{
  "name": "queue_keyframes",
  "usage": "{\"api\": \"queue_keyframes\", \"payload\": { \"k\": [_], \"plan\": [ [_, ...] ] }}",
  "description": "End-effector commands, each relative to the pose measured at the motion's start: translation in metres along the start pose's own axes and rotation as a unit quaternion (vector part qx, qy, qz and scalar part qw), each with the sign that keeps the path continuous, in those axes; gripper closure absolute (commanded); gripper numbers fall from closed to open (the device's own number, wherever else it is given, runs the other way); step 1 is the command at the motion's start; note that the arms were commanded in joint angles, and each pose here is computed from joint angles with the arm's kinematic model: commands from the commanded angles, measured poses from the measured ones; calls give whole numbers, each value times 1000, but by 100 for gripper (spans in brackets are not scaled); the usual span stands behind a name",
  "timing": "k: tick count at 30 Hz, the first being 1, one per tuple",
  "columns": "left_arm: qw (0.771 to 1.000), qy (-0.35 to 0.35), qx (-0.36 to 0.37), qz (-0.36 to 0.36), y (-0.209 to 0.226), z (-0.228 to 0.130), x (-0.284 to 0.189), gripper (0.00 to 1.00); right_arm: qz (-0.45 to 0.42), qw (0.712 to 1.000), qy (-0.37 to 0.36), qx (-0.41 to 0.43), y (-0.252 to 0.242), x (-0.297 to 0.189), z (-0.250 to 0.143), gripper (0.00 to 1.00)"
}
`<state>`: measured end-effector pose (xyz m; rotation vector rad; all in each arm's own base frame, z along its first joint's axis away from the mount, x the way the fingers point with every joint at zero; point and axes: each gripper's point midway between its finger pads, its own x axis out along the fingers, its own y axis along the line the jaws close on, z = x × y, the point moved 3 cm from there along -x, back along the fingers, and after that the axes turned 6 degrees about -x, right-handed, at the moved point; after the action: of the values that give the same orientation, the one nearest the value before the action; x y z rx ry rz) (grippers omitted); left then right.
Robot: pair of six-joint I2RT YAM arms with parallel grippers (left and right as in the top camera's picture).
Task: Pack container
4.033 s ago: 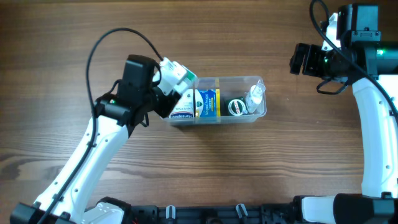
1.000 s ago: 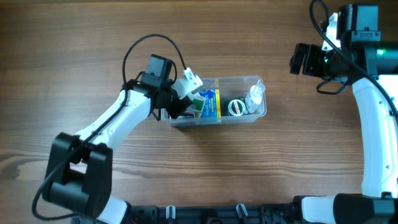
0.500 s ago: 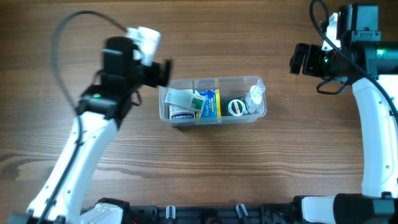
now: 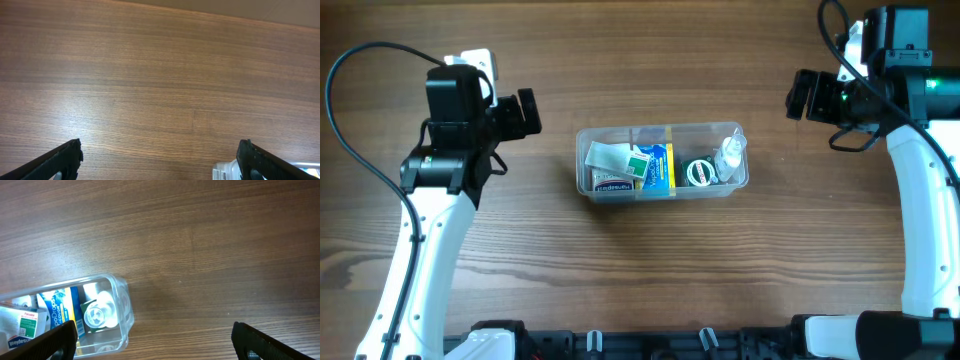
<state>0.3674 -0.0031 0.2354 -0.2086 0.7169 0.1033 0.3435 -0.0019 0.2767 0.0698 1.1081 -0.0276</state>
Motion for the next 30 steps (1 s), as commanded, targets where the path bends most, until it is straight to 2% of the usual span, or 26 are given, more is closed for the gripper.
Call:
{"api": "queue_keyframes", "payload": {
  "k": [1, 21, 26, 30],
  "plan": [
    [1000, -10, -12, 6, 2, 6, -3, 0, 0, 1000, -13, 1, 0, -7, 4, 0],
    [1000, -10, -12, 6, 2, 6, -3, 0, 0, 1000, -9, 0, 0, -4, 4, 0],
    [1000, -10, -12, 6, 2, 6, -3, 0, 2, 999, -40, -2, 2, -27, 3, 0],
    [1000, -10, -12, 6, 2, 6, -3, 0, 6, 995, -97, -3, 2, -69, -3, 0]
  ]
}}
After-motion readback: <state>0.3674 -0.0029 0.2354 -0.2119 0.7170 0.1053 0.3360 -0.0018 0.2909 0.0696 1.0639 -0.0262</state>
